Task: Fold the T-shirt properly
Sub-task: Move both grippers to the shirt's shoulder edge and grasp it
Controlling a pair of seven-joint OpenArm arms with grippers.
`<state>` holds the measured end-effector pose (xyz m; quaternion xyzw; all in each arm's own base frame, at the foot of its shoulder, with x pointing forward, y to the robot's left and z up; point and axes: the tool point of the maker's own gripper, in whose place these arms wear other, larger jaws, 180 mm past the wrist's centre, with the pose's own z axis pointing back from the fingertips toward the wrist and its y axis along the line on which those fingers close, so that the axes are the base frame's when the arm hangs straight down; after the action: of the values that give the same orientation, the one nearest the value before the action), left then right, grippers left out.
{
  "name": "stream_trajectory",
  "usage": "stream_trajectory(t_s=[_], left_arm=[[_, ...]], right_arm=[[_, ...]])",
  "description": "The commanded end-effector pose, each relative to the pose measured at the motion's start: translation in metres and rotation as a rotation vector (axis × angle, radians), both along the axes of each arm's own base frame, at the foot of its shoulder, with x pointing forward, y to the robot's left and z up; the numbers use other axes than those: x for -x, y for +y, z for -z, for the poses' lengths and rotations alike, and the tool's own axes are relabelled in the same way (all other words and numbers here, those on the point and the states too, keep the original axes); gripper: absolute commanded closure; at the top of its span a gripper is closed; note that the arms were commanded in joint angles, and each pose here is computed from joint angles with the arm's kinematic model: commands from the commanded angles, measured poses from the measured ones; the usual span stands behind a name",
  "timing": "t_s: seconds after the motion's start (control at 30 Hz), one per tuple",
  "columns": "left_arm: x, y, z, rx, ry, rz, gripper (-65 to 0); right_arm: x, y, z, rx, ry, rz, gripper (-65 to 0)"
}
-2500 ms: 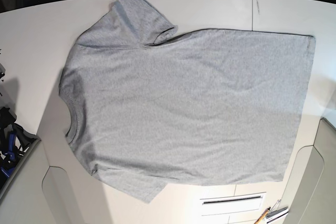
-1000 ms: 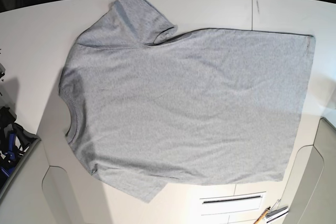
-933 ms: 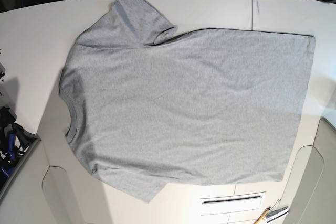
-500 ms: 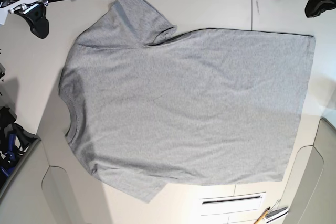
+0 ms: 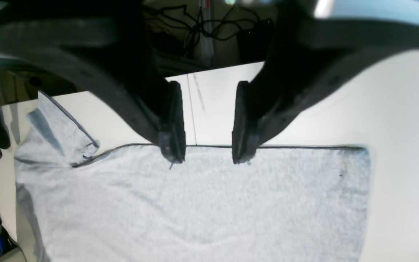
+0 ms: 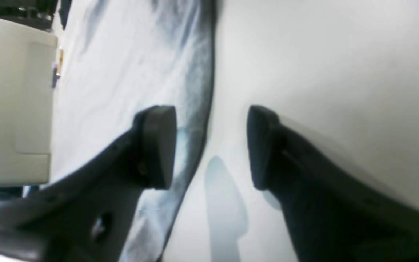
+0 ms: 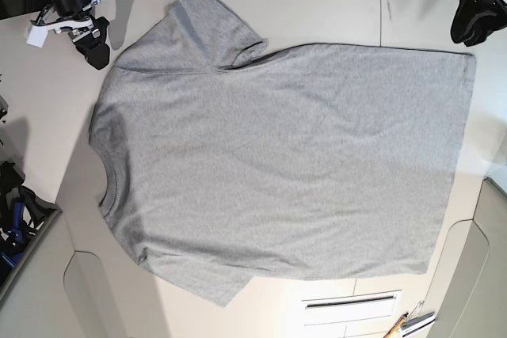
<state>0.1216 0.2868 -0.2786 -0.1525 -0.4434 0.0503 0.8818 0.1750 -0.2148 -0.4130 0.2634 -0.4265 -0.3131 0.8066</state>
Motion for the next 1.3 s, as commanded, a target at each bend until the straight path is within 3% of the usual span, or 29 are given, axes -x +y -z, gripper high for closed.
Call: stream_trajectory(t_s=[0.0, 0.3, 0.57, 0.63, 0.73, 0.77, 0.87, 0.97, 1.03, 1.27], left_arm=[[-0.004, 0.000, -0.009, -0.001, -0.032, 0.010, -25.1], [-0.015, 0.002, -0.011, -0.032, -0.062, 0.014, -25.1], [-0.015, 0.003, -0.011, -0.035, -0.060, 0.014, -25.1], [-0.014, 0.003, -0.010, -0.042, -0.056, 0.015, -25.2], [-0.016, 0.003, -0.013, -0.038, -0.075, 0.009, -25.2], [-0.018, 0.004, -0.015, -0.037, -0.086, 0.006, -25.2], [-0.026, 0.011, -0.014, -0.047, -0.108, -0.012, -26.2], [-0.034, 0.033, 0.001, -0.068, -0.100, -0.069, -29.0], [-0.039, 0.061, 0.018, -0.060, -0.072, -0.174, -29.3], [-0.041, 0.133, 0.085, 0.103, 0.035, -0.412, -29.3]], right_arm=[[-0.009, -0.004, -0.009, 0.015, -0.034, -0.002, -31.5], [-0.031, 0.007, -0.005, 0.050, -0.024, -0.067, -31.5], [-0.030, 0.055, 0.006, 0.031, 0.010, -0.208, -31.3], [-0.029, 0.062, 0.009, 0.035, 0.016, -0.233, -26.3], [-0.027, 0.062, 0.013, 0.068, 0.032, -0.254, -3.5], [-0.027, 0.062, 0.013, 0.072, 0.034, -0.256, 0.0], [-0.027, 0.062, 0.013, 0.071, 0.034, -0.256, 0.0], [-0.026, 0.063, 0.014, 0.071, 0.038, -0.258, 0.0], [-0.026, 0.063, 0.014, 0.071, 0.038, -0.258, 0.0], [-0.026, 0.063, 0.014, 0.070, 0.037, -0.258, 0.0]])
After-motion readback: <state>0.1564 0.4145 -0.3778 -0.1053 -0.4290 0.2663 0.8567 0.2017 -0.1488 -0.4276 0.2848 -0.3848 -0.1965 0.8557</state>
